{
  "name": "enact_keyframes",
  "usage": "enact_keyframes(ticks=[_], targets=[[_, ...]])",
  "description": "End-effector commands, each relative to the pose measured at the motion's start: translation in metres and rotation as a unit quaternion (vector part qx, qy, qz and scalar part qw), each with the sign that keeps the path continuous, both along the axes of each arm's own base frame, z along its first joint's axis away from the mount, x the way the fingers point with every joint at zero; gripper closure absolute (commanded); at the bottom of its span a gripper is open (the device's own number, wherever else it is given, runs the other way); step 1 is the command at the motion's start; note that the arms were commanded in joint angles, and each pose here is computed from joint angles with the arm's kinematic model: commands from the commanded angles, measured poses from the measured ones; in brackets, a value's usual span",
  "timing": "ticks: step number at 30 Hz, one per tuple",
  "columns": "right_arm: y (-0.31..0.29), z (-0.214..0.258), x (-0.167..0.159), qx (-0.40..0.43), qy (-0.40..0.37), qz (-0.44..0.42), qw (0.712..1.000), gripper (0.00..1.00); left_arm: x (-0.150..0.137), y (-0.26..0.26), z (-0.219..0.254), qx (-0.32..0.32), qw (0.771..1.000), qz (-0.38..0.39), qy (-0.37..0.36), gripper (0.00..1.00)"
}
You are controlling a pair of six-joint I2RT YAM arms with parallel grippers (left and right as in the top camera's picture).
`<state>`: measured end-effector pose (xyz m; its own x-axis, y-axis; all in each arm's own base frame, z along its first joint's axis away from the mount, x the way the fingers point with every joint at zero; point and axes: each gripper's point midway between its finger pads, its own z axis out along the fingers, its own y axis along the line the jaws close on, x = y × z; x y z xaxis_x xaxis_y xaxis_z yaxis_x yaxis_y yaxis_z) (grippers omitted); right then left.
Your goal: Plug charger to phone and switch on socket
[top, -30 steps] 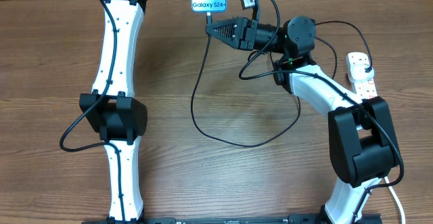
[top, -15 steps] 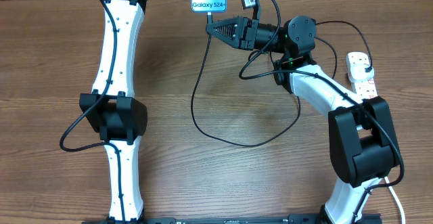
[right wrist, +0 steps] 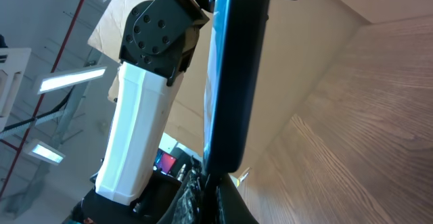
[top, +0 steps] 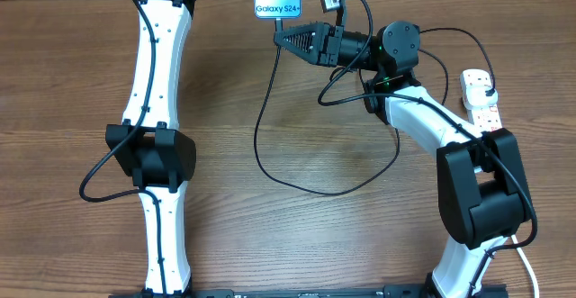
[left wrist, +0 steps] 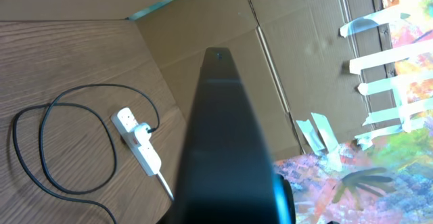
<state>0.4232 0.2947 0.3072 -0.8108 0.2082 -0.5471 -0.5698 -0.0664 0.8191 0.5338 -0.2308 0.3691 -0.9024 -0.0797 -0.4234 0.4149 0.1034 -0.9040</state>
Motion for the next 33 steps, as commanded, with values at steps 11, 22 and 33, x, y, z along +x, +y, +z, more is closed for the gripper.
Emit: enact_keyframes(ticks=[11,22,33], targets=[[-0.009,0.012,0.02,0.024,0.005,-0.049,0.998,0.96,-0.012,-0.006,0.006,-0.004,0.999,-0.031,-0.037,0.96],[-0.014,0.016,0.032,0.041,0.02,-0.083,0.995,0.96,-0.019,-0.007,0.007,-0.009,0.998,-0.052,-0.042,0.96],[-0.019,0.02,0.043,0.057,0.026,-0.117,0.991,0.96,-0.022,-0.01,0.008,-0.011,0.997,-0.06,-0.042,0.96]])
